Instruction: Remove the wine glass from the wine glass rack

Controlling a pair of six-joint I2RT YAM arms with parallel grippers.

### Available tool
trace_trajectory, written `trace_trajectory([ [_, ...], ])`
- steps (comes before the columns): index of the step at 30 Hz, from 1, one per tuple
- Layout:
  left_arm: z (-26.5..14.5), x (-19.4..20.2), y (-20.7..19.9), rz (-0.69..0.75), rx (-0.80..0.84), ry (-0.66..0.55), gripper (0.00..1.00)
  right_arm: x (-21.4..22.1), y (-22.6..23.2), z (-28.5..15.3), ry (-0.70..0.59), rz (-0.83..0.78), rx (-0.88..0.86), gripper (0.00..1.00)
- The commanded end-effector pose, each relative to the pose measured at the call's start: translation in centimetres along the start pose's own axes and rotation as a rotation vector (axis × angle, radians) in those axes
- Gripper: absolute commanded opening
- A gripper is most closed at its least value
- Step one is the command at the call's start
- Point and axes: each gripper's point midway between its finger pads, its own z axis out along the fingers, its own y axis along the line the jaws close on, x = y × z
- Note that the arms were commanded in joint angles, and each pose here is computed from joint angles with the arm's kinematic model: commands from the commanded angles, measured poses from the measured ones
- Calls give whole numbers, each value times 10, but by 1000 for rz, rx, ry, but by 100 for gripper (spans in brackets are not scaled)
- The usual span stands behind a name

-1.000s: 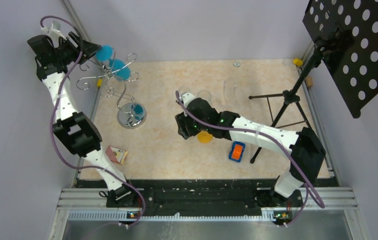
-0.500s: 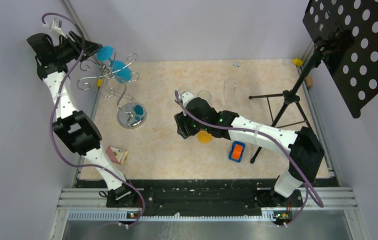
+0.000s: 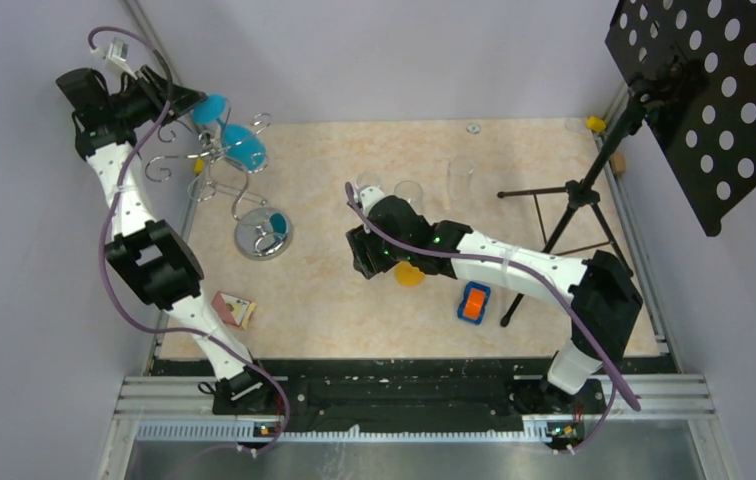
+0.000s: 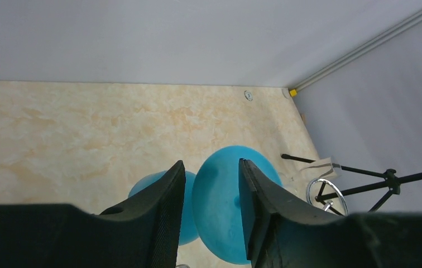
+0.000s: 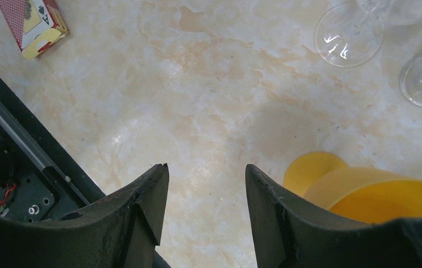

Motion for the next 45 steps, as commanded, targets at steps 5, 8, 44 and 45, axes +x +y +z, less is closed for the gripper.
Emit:
trace_trajectory([
  [5, -5, -11, -31, -1, 112, -12, 6, -20, 18, -3, -46, -12, -34, 54],
  [8, -8, -19, -43, 30, 113, -44, 0, -19, 18, -2, -42, -11, -32, 54],
  [44, -64, -24, -73, -359, -427, -477, 53, -14, 22, -21, -117, 13, -71, 54],
  [45, -61, -20, -72, -389, -422, -470, 52, -14, 21, -22, -121, 13, -68, 54],
])
